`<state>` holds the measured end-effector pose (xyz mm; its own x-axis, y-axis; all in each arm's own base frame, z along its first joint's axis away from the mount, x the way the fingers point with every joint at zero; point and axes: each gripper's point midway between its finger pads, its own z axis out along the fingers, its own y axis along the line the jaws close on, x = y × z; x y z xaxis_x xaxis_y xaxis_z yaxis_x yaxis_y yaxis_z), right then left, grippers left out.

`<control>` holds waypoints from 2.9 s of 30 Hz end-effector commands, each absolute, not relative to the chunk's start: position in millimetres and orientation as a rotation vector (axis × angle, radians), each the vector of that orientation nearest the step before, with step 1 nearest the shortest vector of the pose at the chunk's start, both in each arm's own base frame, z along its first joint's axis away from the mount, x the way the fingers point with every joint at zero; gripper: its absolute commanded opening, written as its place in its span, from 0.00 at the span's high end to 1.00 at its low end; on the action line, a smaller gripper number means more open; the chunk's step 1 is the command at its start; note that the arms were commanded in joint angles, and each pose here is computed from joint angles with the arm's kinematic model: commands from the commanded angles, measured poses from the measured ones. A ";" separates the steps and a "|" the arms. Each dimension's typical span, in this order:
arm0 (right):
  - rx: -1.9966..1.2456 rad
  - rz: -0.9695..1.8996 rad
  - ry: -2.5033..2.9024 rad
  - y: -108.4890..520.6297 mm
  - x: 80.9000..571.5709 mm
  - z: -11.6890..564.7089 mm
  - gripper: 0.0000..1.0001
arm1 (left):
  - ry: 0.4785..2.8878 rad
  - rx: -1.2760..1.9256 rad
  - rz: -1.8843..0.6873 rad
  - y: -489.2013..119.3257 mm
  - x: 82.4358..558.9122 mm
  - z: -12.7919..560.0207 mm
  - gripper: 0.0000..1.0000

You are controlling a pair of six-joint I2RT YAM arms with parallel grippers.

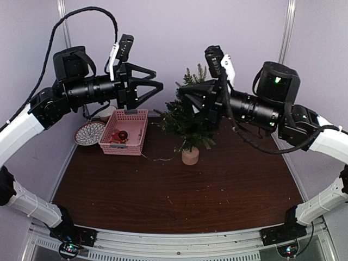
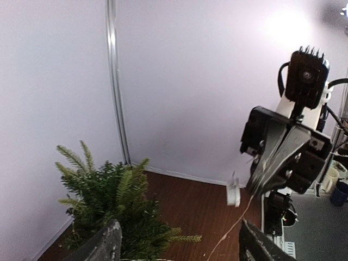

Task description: Decorate the small christmas tree

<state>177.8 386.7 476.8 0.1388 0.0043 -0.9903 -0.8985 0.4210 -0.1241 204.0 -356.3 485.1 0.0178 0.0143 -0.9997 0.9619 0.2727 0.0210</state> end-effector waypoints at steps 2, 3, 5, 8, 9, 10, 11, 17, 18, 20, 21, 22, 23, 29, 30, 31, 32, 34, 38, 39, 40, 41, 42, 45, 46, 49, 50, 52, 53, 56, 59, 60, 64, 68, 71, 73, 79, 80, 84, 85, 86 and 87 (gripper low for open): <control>-0.824 0.738 1.165 344.9 172.3 531.7 1.00 | 1.287 0.910 -0.961 -323.3 210.2 506.9 0.21; -0.814 0.723 1.155 338.8 171.8 536.9 1.00 | 1.299 0.901 -0.955 -321.0 213.0 504.1 0.21; -0.784 0.697 1.136 325.7 171.3 548.7 1.00 | 1.317 0.895 -0.948 -319.3 216.7 497.6 0.21; -0.723 0.633 1.113 304.0 174.3 568.5 1.00 | 1.361 0.909 -0.932 -323.0 223.1 480.0 0.22; -0.704 0.612 1.106 297.4 175.1 574.4 1.00 | 1.372 0.918 -0.929 -325.2 224.6 473.5 0.22; -0.687 0.585 1.101 291.1 176.9 579.4 1.00 | 1.383 0.926 -0.929 -327.3 225.8 468.0 0.23; -0.669 0.558 1.096 284.7 178.7 584.1 1.00 | 1.395 0.932 -0.923 -329.5 228.3 462.7 0.23; -0.556 0.414 1.073 246.1 191.2 610.0 1.00 | 1.460 0.963 -0.872 -341.8 245.4 436.6 0.23; -0.542 0.393 1.071 240.5 193.5 612.5 1.00 | 1.472 0.960 -0.860 -342.8 249.1 433.3 0.23; -0.518 0.358 1.069 231.0 197.2 617.1 1.00 | 1.490 0.966 -0.847 -346.9 254.7 426.0 0.24; -0.505 0.335 1.070 226.0 199.8 618.7 1.00 | 1.497 0.977 -0.849 -349.8 256.1 423.2 0.24; -0.490 0.312 1.073 221.2 202.9 620.1 1.00 | 1.504 0.988 -0.855 -353.4 257.6 419.4 0.25; -0.477 0.290 1.076 216.7 206.2 621.1 1.00 | 1.509 0.994 -0.860 -357.1 259.7 416.7 0.26; -0.379 0.148 1.099 183.3 232.2 625.0 1.00 | 1.489 1.057 -0.945 -383.1 264.2 410.4 0.35; -0.370 0.145 1.100 180.2 234.3 626.3 1.00 | 1.487 1.063 -0.958 -387.1 265.6 410.2 0.36; -0.353 0.138 1.103 174.3 239.2 627.4 1.00 | 1.477 1.070 -0.974 -391.6 266.5 411.4 0.38; -0.343 0.135 1.103 170.2 242.2 629.2 1.00 | 1.468 1.078 -0.992 -395.7 267.0 411.9 0.41; -0.330 0.130 1.101 165.0 246.8 632.8 1.00 | 1.457 1.094 -1.020 -404.4 268.4 411.9 0.44; -0.299 0.088 1.090 154.8 255.3 641.3 1.00 | 1.467 1.103 -0.994 -414.1 279.9 405.6 0.47; -0.292 0.074 1.087 152.0 257.7 644.1 1.00 | 1.468 1.098 -0.980 -414.5 282.9 405.6 0.48; -0.288 0.062 1.088 150.2 260.4 646.2 1.00 | 1.470 1.093 -0.969 -415.0 285.5 404.8 0.48; -0.285 0.048 1.088 148.5 263.6 647.9 1.00 | 1.472 1.094 -0.961 -415.4 286.8 404.4 0.48; -0.275 0.033 1.088 145.5 266.6 649.9 1.00 | 1.474 1.098 -0.952 -414.9 287.2 404.0 0.46; -0.251 -0.010 1.090 137.3 276.6 653.9 1.00 | 1.484 1.088 -0.894 -407.6 290.6 401.2 0.38; -0.241 -0.025 1.091 133.8 280.0 655.3 1.00 | 1.482 1.090 -0.868 -403.7 290.6 400.5 0.37; -0.221 -0.052 1.099 126.3 289.8 656.6 1.00 | 1.495 1.085 -0.774 -388.1 294.2 398.4 0.35; -0.216 -0.053 1.099 124.0 291.7 657.3 1.00 | 1.507 1.072 -0.755 -381.6 296.1 398.6 0.35; -0.211 -0.041 1.099 121.9 294.3 659.1 1.00 | 1.543 1.015 -0.730 -366.3 304.2 398.4 0.37; -0.210 -0.032 1.096 121.3 294.7 660.2 1.00 | 1.574 0.963 -0.735 -358.8 309.5 397.8 0.38; -0.211 -0.013 1.085 120.7 292.7 664.4 1.00 | 1.649 0.830 -0.750 -338.7 328.5 392.8 0.38; -0.212 0.001 1.074 121.0 290.6 669.1 1.00 | 1.706 0.757 -0.782 -331.3 344.1 384.8 0.39; -0.214 0.004 1.072 121.2 290.0 670.4 1.00 | 1.712 0.757 -0.802 -332.8 346.1 382.9 0.39; -0.217 0.015 1.057 121.6 287.3 677.7 1.00 | 1.717 0.779 -0.873 -346.0 350.4 379.3 0.43; -0.223 0.018 1.051 122.7 286.5 682.2 1.00 | 1.728 0.782 -0.909 -356.8 358.4 375.5 0.46; -0.225 0.019 1.048 123.3 286.6 683.7 1.00 | 1.724 0.792 -0.960 -366.8 361.3 374.1 0.49; -0.227 0.022 1.044 123.8 286.1 685.3 1.00 | 1.733 0.787 -0.965 -370.6 366.4 372.0 0.54; -0.223 0.011 1.025 120.6 282.1 693.5 1.00 | 1.728 0.782 -1.000 -377.5 372.7 370.6 0.76; -0.223 0.008 1.022 120.4 281.7 694.8 1.00 | 1.732 0.777 -1.002 -377.6 374.3 369.6 0.79; -0.214 0.003 1.002 117.8 278.9 703.7 1.00 | 1.758 0.741 -1.008 -373.2 382.5 364.7 0.97; -0.213 0.001 0.997 117.7 278.9 705.9 1.00 | 1.762 0.733 -1.006 -372.1 384.2 363.8 1.00; -0.210 0.001 0.990 116.8 277.8 708.7 1.00 | 1.765 0.727 -1.005 -371.3 385.1 362.4 1.00; -0.208 0.000 0.986 116.7 277.8 710.4 1.00 | 1.765 0.722 -1.004 -370.4 385.9 362.3 1.00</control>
